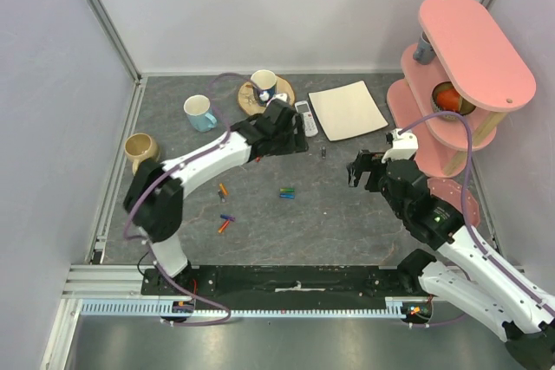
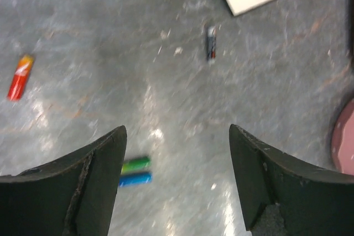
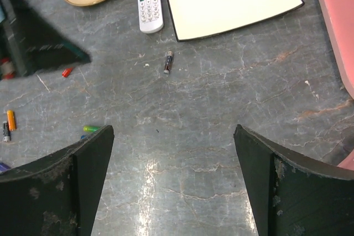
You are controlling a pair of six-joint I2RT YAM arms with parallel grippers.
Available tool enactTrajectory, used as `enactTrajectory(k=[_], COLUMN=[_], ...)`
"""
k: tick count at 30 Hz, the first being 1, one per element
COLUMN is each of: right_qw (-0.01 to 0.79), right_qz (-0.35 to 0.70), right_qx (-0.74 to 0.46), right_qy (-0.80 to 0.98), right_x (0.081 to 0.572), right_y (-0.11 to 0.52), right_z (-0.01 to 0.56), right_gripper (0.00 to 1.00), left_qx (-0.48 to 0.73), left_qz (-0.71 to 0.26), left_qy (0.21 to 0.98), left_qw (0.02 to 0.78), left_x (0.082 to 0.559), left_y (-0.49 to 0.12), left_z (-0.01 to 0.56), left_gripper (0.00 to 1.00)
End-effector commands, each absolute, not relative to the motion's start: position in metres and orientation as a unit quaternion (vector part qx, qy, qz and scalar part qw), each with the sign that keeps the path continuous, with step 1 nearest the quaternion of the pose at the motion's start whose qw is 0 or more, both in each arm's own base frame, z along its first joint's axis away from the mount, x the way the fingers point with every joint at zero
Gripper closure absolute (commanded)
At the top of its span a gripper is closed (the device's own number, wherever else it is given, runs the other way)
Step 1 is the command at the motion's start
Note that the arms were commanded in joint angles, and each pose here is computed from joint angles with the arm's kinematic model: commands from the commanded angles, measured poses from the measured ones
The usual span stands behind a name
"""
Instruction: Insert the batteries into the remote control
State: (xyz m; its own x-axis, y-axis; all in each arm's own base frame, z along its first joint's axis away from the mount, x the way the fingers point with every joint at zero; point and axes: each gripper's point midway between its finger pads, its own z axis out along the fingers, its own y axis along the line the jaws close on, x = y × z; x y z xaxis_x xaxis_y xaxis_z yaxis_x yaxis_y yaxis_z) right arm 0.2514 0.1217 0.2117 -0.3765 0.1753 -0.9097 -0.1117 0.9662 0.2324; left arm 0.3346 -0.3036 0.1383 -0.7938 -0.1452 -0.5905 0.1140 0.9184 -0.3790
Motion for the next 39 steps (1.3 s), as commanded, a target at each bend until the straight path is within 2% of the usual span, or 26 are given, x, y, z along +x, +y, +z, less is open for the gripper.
enactTrajectory(k=[1, 4, 5, 9, 16, 23, 39], right_qw=[0.550, 0.548, 0.548, 0.542, 0.534, 0.529, 0.521], right_qz=[0.149, 0.154, 0.156, 0.158, 0.165, 0.185, 0.178], right_qx=[0.029, 0.028, 0.026, 0.023, 0.025, 0.030, 0.035], right_qy=[0.822, 0.822, 0.822, 0.825, 0.829, 0.828, 0.834], right_x=[0.248, 0.248, 0.248, 0.248, 0.248, 0.247, 0.247], right_y=[0.127, 0.129, 0.130, 0.132, 0.136, 0.143, 0.141], right_z=[0.214, 0.214, 0.215, 0.212, 0.204, 0.207, 0.196], right_gripper=[0.02, 0.02, 0.02, 0.02, 0.02, 0.02, 0.02], left_qx=[-0.053, -0.069, -0.073, -0.087, -0.098, -0.129, -0.124], left_qz=[-0.194, -0.190, -0.176, -0.151, -0.112, -0.117, -0.162], left_qy=[0.920, 0.915, 0.920, 0.919, 0.927, 0.930, 0.925], left_qw=[0.337, 0.349, 0.341, 0.354, 0.344, 0.324, 0.321], left_x=[0.380, 0.401, 0.407, 0.437, 0.469, 0.486, 0.499], left_y=[-0.332, -0.344, -0.347, -0.354, -0.348, -0.334, -0.359], left_z=[0.137, 0.141, 0.124, 0.125, 0.097, 0.071, 0.062], left_gripper=[0.21, 0.21, 0.21, 0.15, 0.19, 0.22, 0.19])
